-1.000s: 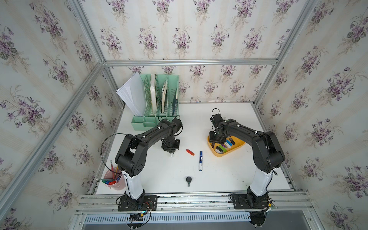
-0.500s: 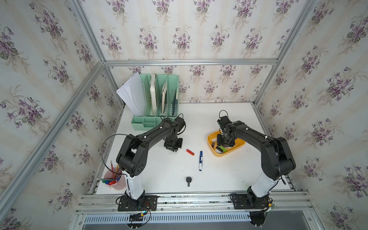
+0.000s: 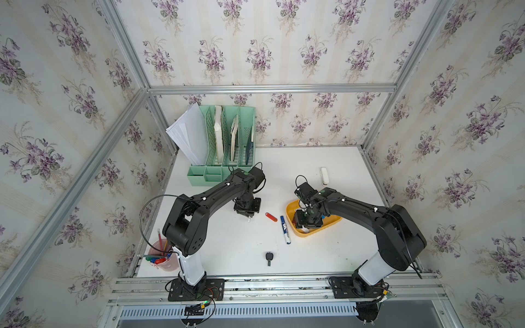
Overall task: Put the usb flash drive into the storage box
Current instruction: Place the USB flash in the storage box.
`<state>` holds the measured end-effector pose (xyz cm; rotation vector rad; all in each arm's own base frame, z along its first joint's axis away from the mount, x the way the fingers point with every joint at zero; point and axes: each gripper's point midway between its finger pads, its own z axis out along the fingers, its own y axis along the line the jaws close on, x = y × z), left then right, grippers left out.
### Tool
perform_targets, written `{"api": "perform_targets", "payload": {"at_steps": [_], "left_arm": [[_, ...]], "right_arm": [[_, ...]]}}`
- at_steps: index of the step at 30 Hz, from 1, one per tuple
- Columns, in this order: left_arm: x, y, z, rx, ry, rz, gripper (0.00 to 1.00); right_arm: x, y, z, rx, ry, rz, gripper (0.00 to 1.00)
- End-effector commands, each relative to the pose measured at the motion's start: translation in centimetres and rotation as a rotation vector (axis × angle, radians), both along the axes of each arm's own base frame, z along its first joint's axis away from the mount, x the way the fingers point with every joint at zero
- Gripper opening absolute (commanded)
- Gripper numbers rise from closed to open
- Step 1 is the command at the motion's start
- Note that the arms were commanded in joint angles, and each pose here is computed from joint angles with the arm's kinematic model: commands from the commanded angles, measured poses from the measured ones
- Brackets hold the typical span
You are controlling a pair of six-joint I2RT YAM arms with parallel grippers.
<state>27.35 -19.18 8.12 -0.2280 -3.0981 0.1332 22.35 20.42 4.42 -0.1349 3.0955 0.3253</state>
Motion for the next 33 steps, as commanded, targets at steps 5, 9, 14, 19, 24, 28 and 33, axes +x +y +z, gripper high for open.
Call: {"api": "perform_targets", "payload": {"at_steps": [5, 9, 14, 19, 24, 28, 33], "left_arm": [[-0.6, 0.3, 0.9, 0.014, -0.005, -0.002, 0.17], [-0.3, -1.9, 2.8, -0.014, -0.037, -0.044, 0.17], [0.2, -6.2, 4.7, -0.055, -0.065, -0.114, 0.17], [0.4, -11.2, 5.3, -0.106, -0.069, -0.195, 0.17], [0.1, -16.7, 5.3, -0.17, -0.075, -0.322, 0.18], [0.2, -19.3, 5.1, -0.193, -0.063, -0.394, 0.18], [0.3, -21.0, 4.0, -0.225, -0.042, -0.417, 0.19]], "right_arm": [[2.3, 2.4, 3.1, 0.08, -0.073, -0.055, 0.58], [4.6, -0.7, 6.4, 0.022, -0.174, -0.132, 0.6], [6.7, -8.5, 9.0, -0.055, -0.263, -0.311, 0.63], [6.7, -15.0, 10.1, -0.059, -0.304, -0.457, 0.65], [6.3, -18.0, 10.8, -0.059, -0.327, -0.522, 0.67], [6.2, -18.4, 11.1, -0.042, -0.33, -0.54, 0.67], [6.1, -18.6, 11.3, -0.038, -0.336, -0.555, 0.67]]}}
